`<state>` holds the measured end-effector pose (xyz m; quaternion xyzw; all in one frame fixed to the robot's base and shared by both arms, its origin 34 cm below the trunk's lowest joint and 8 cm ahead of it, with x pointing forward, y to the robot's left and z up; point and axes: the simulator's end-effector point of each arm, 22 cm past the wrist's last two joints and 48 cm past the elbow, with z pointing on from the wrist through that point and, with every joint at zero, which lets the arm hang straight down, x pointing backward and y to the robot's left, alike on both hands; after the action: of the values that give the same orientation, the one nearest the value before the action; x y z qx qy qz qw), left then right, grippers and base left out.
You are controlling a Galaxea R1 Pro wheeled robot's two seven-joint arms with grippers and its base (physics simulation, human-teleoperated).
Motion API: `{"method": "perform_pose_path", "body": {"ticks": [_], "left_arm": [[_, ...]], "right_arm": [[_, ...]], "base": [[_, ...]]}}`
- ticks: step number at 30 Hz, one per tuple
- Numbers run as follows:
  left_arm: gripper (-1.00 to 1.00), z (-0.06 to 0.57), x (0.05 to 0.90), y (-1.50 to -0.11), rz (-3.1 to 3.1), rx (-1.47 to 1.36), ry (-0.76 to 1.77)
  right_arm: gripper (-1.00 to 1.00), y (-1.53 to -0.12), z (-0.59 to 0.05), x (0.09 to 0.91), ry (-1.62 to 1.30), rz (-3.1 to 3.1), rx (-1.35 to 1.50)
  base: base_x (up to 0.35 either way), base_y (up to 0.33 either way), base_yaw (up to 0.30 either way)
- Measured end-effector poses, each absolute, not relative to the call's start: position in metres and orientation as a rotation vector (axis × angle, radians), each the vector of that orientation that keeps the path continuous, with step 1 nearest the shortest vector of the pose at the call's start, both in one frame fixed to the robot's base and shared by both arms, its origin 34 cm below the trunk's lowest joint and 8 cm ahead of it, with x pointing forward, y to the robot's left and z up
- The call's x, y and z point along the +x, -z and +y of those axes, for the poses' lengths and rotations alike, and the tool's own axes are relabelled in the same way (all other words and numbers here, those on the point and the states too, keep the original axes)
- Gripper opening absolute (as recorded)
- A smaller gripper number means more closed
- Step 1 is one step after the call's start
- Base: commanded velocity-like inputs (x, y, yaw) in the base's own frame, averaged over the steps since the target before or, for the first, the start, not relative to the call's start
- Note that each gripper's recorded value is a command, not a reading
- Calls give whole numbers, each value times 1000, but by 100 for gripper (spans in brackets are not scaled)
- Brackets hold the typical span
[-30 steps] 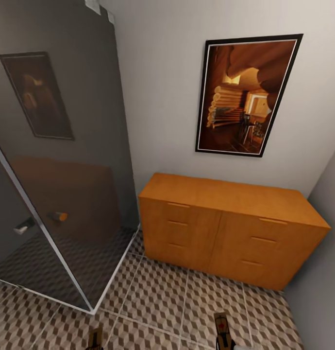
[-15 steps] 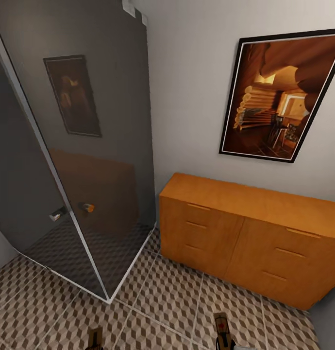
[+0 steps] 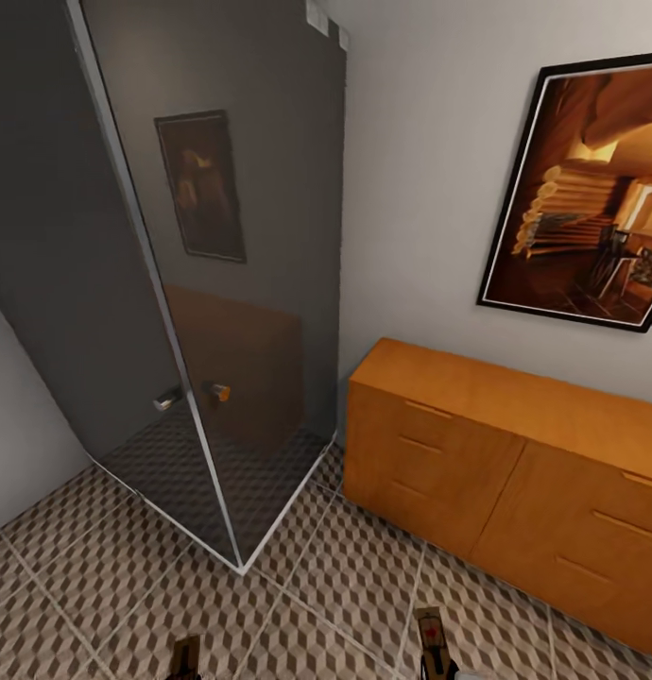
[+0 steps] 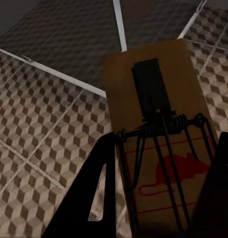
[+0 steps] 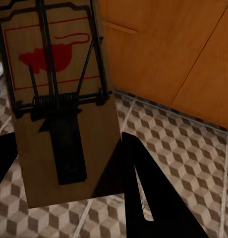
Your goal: Take the four mousetraps from the cabinet in the bathroom and place them on the bathroom floor. Make sure all four end up on the same floor surface, and ensure that at least two of them are either under or directly next to the same bathroom sink.
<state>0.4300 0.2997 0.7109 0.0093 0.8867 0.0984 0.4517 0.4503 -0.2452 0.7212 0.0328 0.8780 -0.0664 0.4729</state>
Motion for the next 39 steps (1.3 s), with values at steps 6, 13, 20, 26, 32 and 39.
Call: {"method": "perform_pose_path", "body": {"ticks": [6,13,20,26,32,39], "left_arm": [[-100,300,430,-711,2191,23,-243],[-100,299,430,-711,2191,23,-243],[-100,299,430,-711,2191,23,-243],[-100,299,430,-711,2191,23,-242],[-100,299,430,-711,2191,23,-242],[-100,299,430,-711,2191,23,-242]], "right_arm": [[-100,-721,-245,450,163,2149,81],[-100,-721,-245,450,162,2149,80],[-100,-721,-245,450,163,2149,80],[-100,-721,-245,450,163,2149,80],[-100,-723,-249,451,167,2140,78],[-100,-724,-258,452,181,2129,75]], "base": [[0,0,286],[0,0,286],[0,0,286],[0,0,144],[0,0,11],[0,0,0]]}}
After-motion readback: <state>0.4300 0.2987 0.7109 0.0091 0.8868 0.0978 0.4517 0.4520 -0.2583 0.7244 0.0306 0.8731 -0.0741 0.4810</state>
